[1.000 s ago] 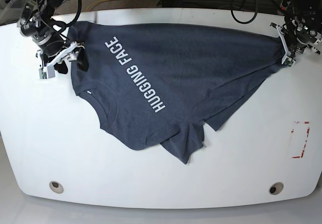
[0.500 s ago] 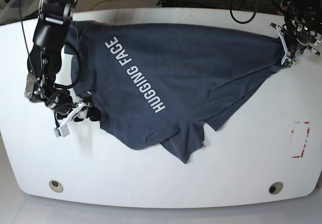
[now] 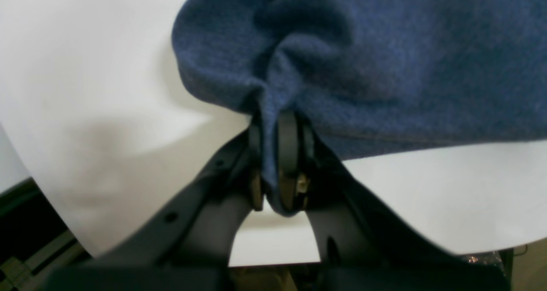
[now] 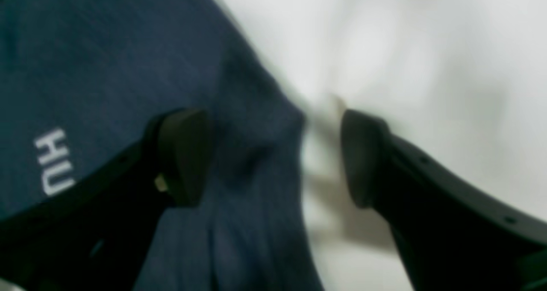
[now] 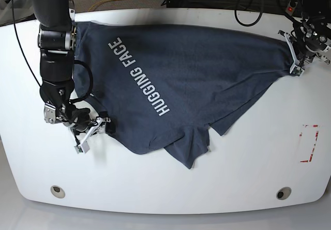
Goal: Fold the T-shirt properly
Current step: 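Release with the right gripper and regrasp the shirt hem lower down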
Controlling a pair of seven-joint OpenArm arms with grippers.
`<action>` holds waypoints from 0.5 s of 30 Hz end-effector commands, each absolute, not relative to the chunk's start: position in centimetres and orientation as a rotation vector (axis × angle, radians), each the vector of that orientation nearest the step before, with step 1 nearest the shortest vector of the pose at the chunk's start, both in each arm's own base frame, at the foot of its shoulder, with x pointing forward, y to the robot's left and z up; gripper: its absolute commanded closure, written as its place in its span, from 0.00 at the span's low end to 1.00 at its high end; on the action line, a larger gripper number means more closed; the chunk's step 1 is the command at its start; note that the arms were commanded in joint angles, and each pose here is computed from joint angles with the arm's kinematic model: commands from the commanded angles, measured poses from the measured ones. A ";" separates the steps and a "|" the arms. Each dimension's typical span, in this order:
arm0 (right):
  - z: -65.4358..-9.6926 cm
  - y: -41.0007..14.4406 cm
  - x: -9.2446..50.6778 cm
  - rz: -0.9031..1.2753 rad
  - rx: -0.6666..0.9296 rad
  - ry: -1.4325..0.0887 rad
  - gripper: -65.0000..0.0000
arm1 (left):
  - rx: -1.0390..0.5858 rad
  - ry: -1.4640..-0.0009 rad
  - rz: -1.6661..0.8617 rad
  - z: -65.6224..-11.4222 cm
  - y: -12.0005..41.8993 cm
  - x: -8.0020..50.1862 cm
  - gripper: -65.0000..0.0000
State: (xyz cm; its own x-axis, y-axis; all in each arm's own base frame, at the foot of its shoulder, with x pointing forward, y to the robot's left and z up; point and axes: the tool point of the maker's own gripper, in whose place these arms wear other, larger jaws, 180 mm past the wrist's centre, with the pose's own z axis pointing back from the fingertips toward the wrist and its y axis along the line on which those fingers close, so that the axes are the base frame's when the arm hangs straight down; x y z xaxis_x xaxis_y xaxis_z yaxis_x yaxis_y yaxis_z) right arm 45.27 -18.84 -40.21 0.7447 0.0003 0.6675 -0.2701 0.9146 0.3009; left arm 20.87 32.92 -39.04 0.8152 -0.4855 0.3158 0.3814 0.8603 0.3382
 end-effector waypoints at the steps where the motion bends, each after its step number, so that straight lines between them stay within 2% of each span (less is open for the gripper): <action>1: -38.2 -19.5 47.3 0.149 0.386 -0.788 0.29 | 0.290 -0.433 -0.480 -38.0 33.4 21.5 1.00; 15: -41.6 -12.7 46.2 0.238 0.412 -0.736 0.29 | 0.287 -0.430 -0.480 -38.1 33.3 21.4 1.00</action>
